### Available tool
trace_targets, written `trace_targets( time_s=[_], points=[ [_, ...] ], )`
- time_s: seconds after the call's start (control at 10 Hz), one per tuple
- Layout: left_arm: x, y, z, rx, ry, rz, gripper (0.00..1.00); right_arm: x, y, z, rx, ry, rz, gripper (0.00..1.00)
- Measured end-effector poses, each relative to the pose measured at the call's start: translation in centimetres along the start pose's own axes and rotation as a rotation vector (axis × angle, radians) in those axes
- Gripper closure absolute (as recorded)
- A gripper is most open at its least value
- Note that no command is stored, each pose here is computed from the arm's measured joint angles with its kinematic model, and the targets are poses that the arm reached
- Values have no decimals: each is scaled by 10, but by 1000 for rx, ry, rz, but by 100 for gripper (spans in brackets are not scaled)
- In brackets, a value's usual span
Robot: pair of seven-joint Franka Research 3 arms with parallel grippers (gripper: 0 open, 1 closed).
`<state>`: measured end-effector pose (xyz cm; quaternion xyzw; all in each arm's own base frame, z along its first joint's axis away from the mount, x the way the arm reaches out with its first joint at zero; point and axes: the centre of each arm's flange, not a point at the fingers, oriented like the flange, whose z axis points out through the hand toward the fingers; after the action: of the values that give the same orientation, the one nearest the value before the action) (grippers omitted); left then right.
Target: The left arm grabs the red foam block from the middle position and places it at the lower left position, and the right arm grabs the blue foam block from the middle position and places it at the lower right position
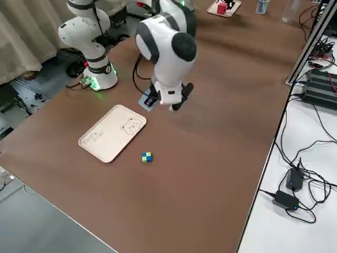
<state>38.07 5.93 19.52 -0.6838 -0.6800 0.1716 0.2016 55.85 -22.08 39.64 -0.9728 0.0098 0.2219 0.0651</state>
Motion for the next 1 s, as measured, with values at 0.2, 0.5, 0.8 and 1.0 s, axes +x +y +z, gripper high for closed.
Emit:
trace_targets(
  time_s=[0.2,0.5,0.8,1.0],
  points=[
    [2,0,-20,-44,8,-13,0,1,14,36,-6,34,8,48],
    [13,14,-95,-181,22,-40,0,-22,57,93,5,52,-60,48],
    [18,27,-199,-344,52,-36,0,-37,88,135,-44,66,-112,48],
    [5,29,-257,-446,87,47,0,-48,103,165,-48,87,-162,48]
  ],
)
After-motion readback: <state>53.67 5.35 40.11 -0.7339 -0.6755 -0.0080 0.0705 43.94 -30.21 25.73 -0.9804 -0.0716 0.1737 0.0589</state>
